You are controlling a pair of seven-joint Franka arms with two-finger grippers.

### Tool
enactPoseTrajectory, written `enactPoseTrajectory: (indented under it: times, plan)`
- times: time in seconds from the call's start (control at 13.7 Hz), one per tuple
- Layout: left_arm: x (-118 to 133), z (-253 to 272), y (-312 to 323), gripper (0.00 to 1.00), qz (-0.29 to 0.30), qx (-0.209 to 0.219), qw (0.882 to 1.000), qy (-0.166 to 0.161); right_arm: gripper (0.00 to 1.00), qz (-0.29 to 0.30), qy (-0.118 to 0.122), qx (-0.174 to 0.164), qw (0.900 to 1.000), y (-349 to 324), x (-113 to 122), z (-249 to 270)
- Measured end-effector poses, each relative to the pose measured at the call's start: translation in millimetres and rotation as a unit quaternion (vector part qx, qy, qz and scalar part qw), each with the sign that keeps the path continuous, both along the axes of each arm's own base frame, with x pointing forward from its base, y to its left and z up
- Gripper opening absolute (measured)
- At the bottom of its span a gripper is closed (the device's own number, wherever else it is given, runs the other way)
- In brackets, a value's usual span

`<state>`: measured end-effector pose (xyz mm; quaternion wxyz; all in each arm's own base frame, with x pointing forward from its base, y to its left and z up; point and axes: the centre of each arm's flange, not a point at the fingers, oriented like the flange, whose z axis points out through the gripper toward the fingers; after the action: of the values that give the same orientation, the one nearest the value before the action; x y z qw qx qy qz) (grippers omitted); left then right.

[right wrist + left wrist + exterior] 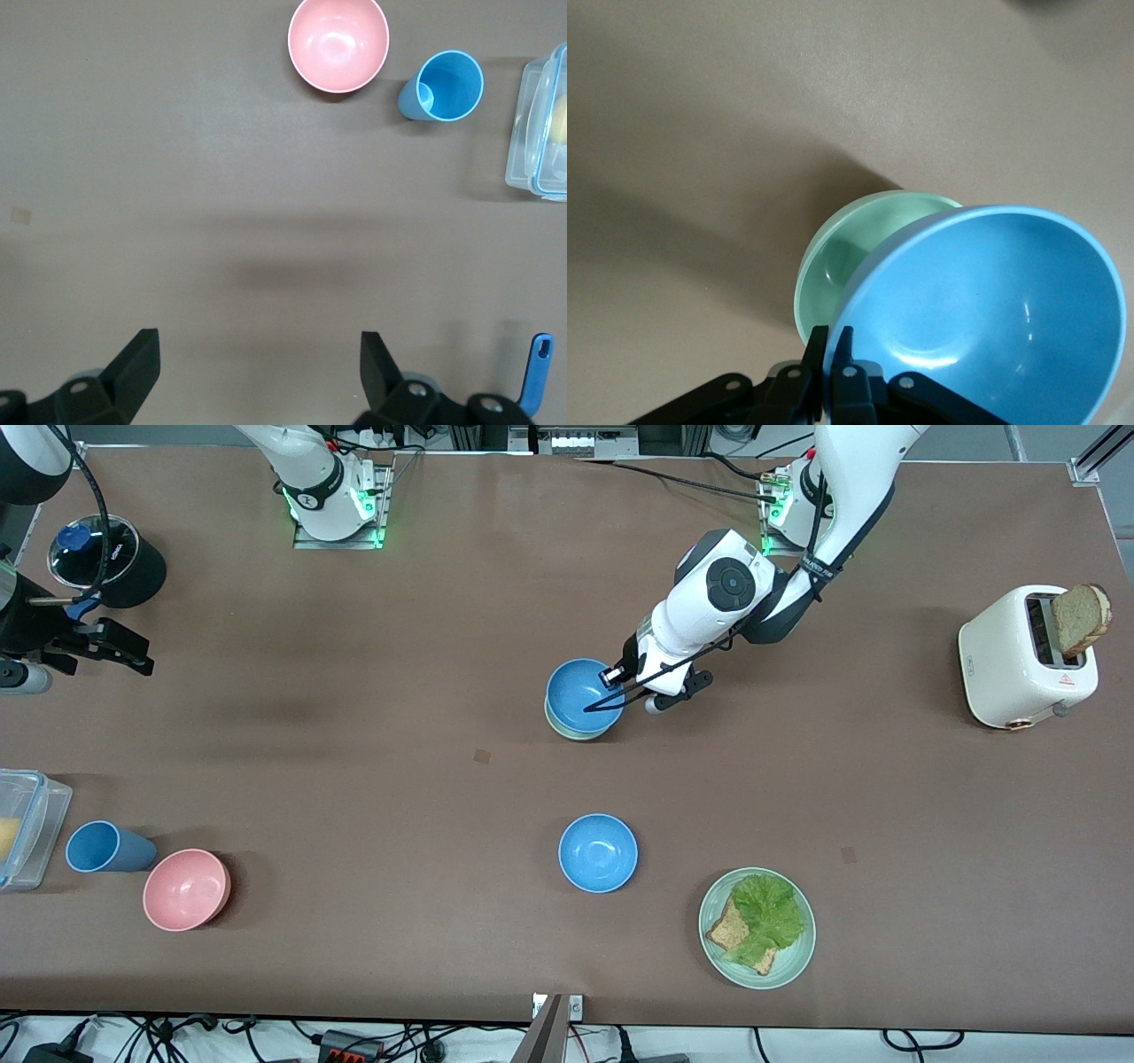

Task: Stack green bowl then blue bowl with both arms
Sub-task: 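Lower the blue bowl into the green bowl and open the left gripper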

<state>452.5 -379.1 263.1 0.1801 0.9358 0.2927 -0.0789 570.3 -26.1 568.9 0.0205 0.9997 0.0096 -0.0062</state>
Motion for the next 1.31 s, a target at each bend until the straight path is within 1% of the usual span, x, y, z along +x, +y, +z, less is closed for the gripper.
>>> enactPoseTrajectory:
  times: [0.29, 0.87, 0.95, 1.02, 1.17, 1.24, 1.31]
  plan:
    - [-5.1, -6.3, -4.6, 0.05, -0.01, 0.003, 1.0, 0.001, 1.0, 0.0, 0.0, 0.0, 1.0, 0.0, 0.0, 0.0]
    - [-2.8, -15.6, -1.7, 0.05, -0.014, 0.008, 1.0, -0.004, 1.0, 0.0, 0.001, 0.0, 1.0, 0.2, 0.2, -0.9]
    - [-2.2, -16.2, -0.9, 0.1, -0.014, 0.009, 1.0, -0.005, 1.0, 0.001, 0.001, 0.0, 1.0, 0.3, 0.2, -0.9]
    - [-1.6, -16.9, 0.0, 0.1, -0.013, 0.01, 1.0, -0.004, 1.0, 0.001, 0.001, 0.0, 1.0, 0.3, 0.2, -0.9]
    - [0.0, -17.7, 2.0, 0.2, -0.004, 0.011, 1.0, -0.002, 1.0, 0.001, 0.001, 0.0, 1.0, 0.3, 0.2, -0.9]
    - [0.8, -17.7, 2.6, 0.2, 0.003, 0.012, 1.0, 0.0, 1.0, 0.001, 0.001, 0.0, 1.0, 0.3, 0.2, -0.9]
    - [2.3, -16.9, 3.1, 0.26, 0.009, 0.012, 1.0, 0.001, 1.0, 0.0, 0.001, 0.0, 1.0, 0.2, 0.2, -0.9]
